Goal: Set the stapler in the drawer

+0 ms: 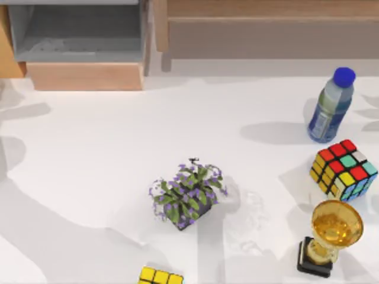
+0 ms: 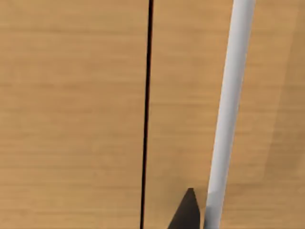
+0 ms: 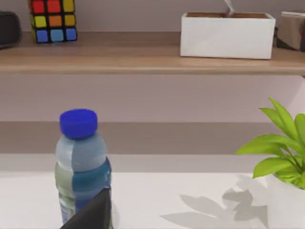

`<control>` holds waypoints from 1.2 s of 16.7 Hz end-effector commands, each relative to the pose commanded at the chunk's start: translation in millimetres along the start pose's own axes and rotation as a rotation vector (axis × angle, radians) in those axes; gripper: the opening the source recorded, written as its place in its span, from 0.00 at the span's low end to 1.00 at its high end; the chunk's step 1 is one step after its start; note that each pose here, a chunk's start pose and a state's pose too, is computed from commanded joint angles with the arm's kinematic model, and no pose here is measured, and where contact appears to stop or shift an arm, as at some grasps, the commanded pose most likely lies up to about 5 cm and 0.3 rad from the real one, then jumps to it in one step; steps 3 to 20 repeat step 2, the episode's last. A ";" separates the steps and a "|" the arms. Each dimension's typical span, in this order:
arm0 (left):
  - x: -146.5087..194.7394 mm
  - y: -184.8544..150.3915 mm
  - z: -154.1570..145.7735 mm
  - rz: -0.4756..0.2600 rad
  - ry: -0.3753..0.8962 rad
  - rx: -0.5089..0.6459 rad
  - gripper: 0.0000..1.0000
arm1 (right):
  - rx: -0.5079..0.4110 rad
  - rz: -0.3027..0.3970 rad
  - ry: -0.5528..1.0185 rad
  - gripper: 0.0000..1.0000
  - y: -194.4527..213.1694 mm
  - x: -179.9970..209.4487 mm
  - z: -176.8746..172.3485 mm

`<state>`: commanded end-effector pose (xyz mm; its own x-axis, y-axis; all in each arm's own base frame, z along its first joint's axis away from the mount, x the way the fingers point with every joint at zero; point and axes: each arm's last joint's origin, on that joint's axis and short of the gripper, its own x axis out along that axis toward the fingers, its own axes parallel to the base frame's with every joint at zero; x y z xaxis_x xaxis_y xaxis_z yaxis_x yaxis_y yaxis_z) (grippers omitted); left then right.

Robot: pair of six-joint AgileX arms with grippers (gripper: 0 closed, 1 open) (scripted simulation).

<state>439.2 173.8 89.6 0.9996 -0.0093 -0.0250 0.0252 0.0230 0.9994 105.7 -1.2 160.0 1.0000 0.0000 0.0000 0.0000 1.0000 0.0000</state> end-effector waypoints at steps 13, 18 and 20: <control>0.0 0.0 0.0 0.000 0.000 0.000 1.00 | 0.000 0.000 0.000 1.00 0.0 0.0 0.0; 0.0 0.0 0.0 0.000 0.000 0.000 1.00 | 0.000 0.000 0.000 1.00 0.0 0.0 0.0; 0.0 0.0 0.0 0.000 0.000 0.000 1.00 | 0.000 0.000 0.000 1.00 0.0 0.0 0.0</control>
